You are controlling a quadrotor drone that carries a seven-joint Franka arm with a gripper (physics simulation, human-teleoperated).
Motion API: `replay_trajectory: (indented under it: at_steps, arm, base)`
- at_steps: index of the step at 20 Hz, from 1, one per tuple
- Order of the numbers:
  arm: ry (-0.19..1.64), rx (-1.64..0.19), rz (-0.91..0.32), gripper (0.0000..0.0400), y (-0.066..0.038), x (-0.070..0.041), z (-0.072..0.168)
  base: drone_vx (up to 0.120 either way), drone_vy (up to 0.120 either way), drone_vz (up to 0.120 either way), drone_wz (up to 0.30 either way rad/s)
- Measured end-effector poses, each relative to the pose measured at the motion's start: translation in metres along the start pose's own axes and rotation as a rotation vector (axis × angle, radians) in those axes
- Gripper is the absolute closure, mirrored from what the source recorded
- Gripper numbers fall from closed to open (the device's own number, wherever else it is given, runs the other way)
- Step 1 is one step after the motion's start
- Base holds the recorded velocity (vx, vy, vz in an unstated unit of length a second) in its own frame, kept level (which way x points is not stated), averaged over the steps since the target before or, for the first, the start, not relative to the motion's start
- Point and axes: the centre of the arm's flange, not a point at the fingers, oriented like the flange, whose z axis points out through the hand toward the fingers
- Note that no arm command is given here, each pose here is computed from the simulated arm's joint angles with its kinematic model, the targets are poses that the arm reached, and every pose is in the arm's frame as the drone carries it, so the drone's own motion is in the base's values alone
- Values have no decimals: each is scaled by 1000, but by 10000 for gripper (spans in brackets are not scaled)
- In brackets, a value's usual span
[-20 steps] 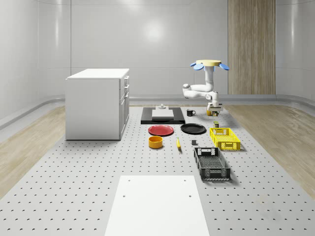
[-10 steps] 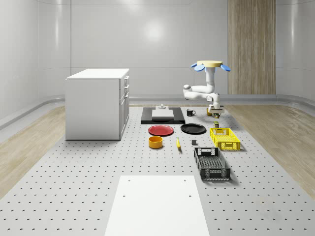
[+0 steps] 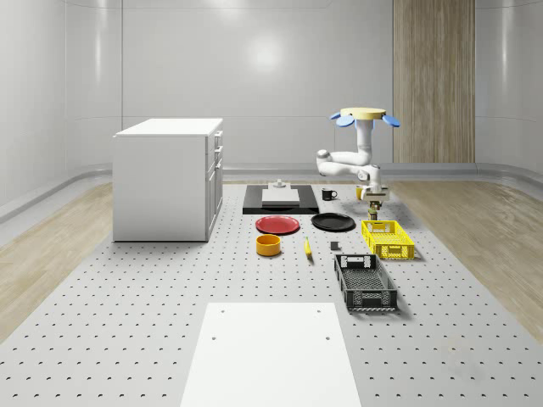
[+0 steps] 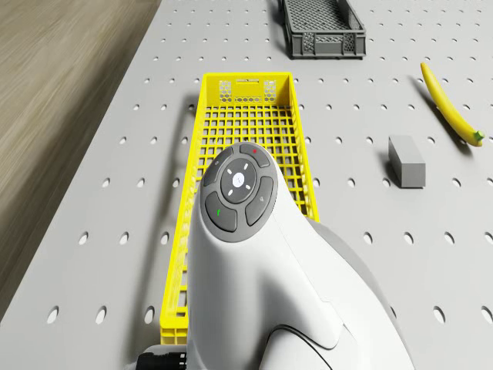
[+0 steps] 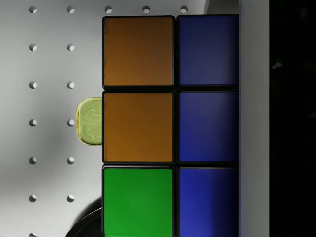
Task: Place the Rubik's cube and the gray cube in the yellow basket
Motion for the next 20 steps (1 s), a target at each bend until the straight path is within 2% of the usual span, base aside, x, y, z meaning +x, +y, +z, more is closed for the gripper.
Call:
replay_trajectory:
  at_steps: [20]
  arm:
    - [0, 0, 0, 75, 0, 0, 0]
  base:
    - [120, 0, 0, 0]
